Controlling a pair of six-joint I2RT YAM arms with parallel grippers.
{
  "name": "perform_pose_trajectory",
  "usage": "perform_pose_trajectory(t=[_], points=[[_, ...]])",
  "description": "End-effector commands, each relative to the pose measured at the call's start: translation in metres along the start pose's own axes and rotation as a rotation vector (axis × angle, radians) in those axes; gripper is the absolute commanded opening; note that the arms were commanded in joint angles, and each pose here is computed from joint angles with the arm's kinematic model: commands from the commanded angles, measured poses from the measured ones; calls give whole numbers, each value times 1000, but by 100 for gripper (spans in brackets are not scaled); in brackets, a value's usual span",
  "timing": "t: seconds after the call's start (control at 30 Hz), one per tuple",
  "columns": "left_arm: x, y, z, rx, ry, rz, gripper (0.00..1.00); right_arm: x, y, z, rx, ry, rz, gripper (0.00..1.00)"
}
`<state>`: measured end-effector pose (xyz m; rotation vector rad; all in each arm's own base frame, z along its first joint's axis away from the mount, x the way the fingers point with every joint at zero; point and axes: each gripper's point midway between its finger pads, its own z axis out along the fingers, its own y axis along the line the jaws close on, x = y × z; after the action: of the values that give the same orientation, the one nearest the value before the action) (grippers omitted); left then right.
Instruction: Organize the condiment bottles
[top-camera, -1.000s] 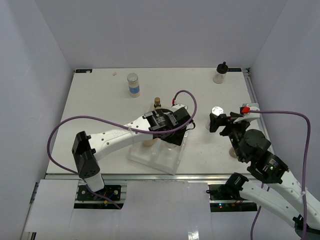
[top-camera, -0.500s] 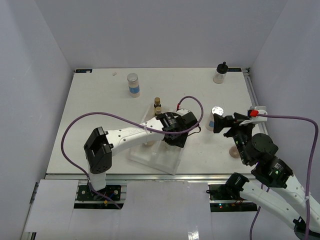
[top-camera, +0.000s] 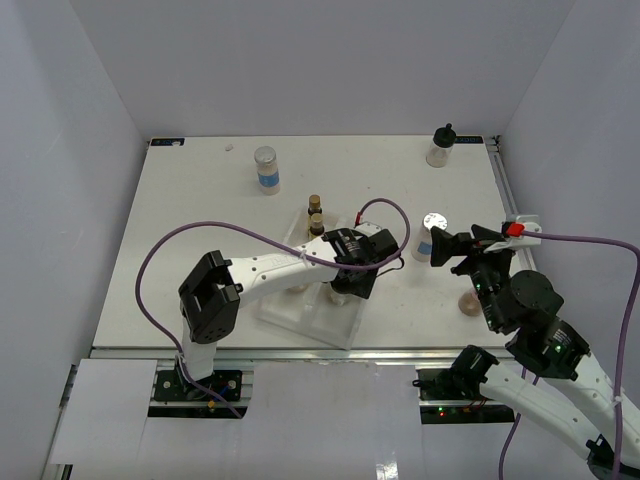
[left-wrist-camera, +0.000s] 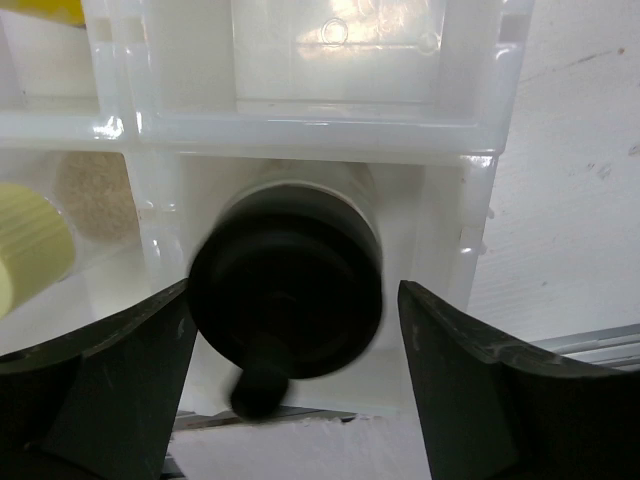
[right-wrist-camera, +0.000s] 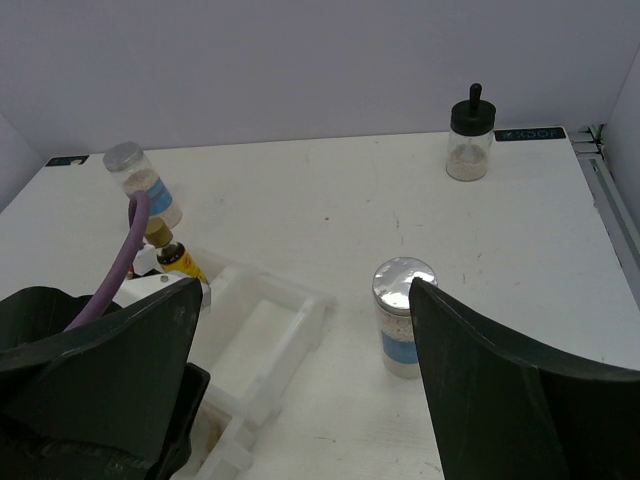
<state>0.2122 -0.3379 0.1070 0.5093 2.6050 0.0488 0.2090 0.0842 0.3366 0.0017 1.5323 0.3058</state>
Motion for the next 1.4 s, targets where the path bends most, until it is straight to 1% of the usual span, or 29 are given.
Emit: perform_pose_trajectory(t=[0.0, 0.1, 0.23, 0.37, 0.47, 0.53, 0.63, 0.73, 0.87, 1.1, 1.3, 1.37], points=[[-23, 7, -23, 18, -89, -48, 98, -12, 0, 3, 22, -29, 29, 90], [-29, 7, -32, 35, -106, -57, 98, -4, 2, 7, 38, 8, 27, 90], [-39, 8, -56, 80, -140, -88, 98, 0, 6, 13, 51, 43, 32, 90], [-56, 9, -96, 187, -221, -134, 98, 22, 2, 29, 180, 168, -24, 92], [-66, 18, -121, 225, -288, -159, 98, 38, 8, 38, 195, 244, -54, 93], [-69, 31, -137, 230, -333, -185, 98, 45, 15, 48, 197, 291, -41, 95], [-71, 49, -147, 226, -366, -223, 98, 60, 1, 61, 266, 379, -12, 97], [-73, 66, -151, 223, -387, -274, 98, 69, -35, 72, 347, 464, 97, 97], [-66, 103, -145, 200, -400, -358, 98, 76, -92, 57, 584, 488, 200, 96], [-58, 134, -141, 220, -422, -429, 98, 94, -146, 5, 862, 509, 310, 95], [-53, 136, -141, 218, -405, -423, 98, 120, -164, -24, 950, 555, 391, 94], [-53, 136, -142, 225, -407, -420, 98, 127, -167, -29, 956, 570, 405, 93]])
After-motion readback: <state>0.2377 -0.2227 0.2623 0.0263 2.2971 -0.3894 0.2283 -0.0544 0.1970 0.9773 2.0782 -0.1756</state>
